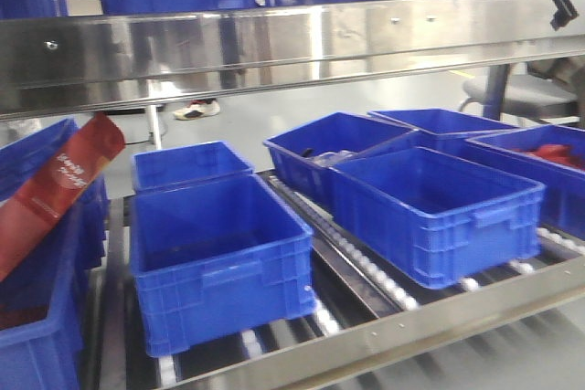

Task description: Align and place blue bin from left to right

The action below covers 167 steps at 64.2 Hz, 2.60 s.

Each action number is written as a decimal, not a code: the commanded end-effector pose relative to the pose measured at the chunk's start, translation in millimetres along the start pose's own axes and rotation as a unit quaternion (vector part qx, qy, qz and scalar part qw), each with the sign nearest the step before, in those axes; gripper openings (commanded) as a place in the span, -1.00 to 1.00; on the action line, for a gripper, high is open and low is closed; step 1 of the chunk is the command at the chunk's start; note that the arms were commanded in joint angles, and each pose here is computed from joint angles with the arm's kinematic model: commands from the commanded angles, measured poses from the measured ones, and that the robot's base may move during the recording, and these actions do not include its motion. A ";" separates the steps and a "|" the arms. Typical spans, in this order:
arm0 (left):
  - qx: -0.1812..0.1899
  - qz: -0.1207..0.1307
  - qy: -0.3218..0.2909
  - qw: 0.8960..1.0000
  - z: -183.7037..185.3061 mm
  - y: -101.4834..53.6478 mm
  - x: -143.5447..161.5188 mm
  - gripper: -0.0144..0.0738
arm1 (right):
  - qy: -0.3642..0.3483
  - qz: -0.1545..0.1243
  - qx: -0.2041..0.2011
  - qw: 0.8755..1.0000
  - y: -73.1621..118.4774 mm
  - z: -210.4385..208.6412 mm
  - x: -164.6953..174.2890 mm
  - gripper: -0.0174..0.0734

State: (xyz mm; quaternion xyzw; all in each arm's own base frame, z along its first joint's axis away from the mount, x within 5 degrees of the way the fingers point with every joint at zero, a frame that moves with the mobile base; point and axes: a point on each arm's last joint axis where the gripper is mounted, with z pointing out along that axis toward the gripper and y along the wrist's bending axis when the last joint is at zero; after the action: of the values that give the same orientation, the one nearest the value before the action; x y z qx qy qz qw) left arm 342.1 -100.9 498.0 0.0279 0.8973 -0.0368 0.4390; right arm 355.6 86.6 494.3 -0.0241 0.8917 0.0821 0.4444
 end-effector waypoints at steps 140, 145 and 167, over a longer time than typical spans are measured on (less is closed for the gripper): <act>0.019 0.004 -0.057 0.998 -17.1 -2.3 -10.3 -0.69 | -0.097 -0.021 -0.019 0.995 5.4 -19.4 -17.8 -0.79; 0.019 0.004 -0.057 0.998 -17.1 -2.3 -10.3 -0.69 | -0.097 -0.021 -0.019 0.995 5.4 -19.4 -17.8 -0.79; 0.020 0.004 -0.057 0.998 -17.1 -2.4 -10.3 -0.69 | -0.097 -0.021 -0.019 0.995 5.4 -19.4 -17.8 -0.79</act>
State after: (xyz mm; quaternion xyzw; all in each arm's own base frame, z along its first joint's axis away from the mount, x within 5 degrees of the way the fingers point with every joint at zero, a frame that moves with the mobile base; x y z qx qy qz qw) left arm 342.2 -100.9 498.2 0.0280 0.8969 -0.0370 0.4398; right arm 356.4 86.7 493.7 -0.0242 0.8917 0.0820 0.4444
